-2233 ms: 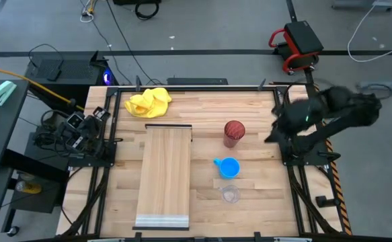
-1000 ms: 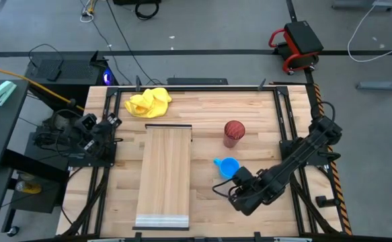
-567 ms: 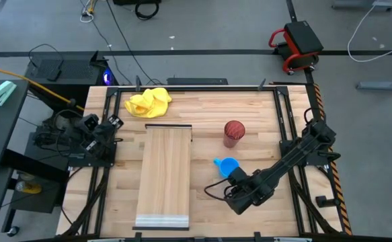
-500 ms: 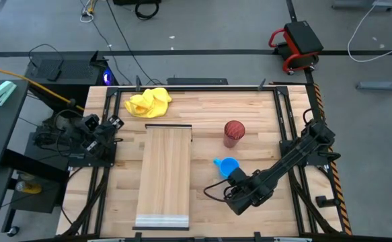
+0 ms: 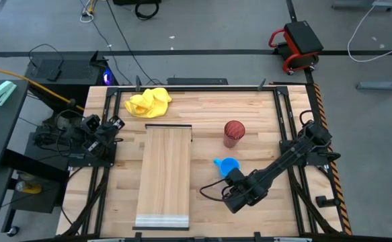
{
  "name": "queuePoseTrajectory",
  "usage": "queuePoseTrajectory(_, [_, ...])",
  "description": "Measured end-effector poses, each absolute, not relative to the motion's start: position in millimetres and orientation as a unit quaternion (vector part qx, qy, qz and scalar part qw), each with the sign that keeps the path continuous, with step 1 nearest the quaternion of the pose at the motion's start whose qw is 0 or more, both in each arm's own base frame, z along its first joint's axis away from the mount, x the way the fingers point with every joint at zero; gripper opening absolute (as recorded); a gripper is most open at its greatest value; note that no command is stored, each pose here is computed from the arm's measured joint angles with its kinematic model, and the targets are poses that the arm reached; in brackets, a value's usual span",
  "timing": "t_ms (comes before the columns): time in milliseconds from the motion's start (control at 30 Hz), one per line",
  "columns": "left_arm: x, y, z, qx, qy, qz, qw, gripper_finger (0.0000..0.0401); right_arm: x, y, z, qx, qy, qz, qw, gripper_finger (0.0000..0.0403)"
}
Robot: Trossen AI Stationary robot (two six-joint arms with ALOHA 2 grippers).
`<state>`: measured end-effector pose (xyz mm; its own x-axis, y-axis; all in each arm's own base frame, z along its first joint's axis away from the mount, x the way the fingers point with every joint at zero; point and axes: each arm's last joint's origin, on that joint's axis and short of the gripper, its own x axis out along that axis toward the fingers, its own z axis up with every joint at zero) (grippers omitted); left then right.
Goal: Stack small to large cups/mugs on shelf
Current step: Put the transparent mug on the shelf
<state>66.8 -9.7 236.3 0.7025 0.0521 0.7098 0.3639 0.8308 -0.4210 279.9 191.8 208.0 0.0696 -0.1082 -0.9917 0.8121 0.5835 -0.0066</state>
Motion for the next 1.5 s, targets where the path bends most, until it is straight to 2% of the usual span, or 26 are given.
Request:
queuePoseTrajectory(467, [67, -10, 236, -0.277, -0.373, -0.088, 0.881, 0.0040, 288, 180, 207, 0.288, 0.596, -0.338, 0.669, 0.0009])
queuePoseTrajectory(667, [67, -10, 236, -0.275, -0.373, -0.087, 0.882, 0.0032, 289, 181, 207, 0.275, 0.609, -0.315, 0.674, 0.0005])
queuePoseTrajectory(867, [67, -10, 236, -0.274, -0.373, -0.087, 0.882, 0.0023, 292, 185, 221, 0.267, 0.632, -0.258, 0.680, 0.0003])
queuePoseTrajectory(1033, [67, -9, 236, -0.275, -0.374, -0.082, 0.882, 0.0026, 288, 181, 258, 0.270, 0.632, -0.226, 0.690, 0.0002])
queuePoseTrajectory(1267, [68, -8, 235, -0.282, -0.374, -0.063, 0.881, 0.0027, 274, 148, 346, 0.271, 0.618, -0.223, 0.704, 0.0001])
queuePoseTrajectory(1500, [69, -8, 233, -0.285, -0.363, -0.048, 0.886, 0.0018, 282, 92, 412, 0.283, 0.526, -0.213, 0.773, 0.0000])
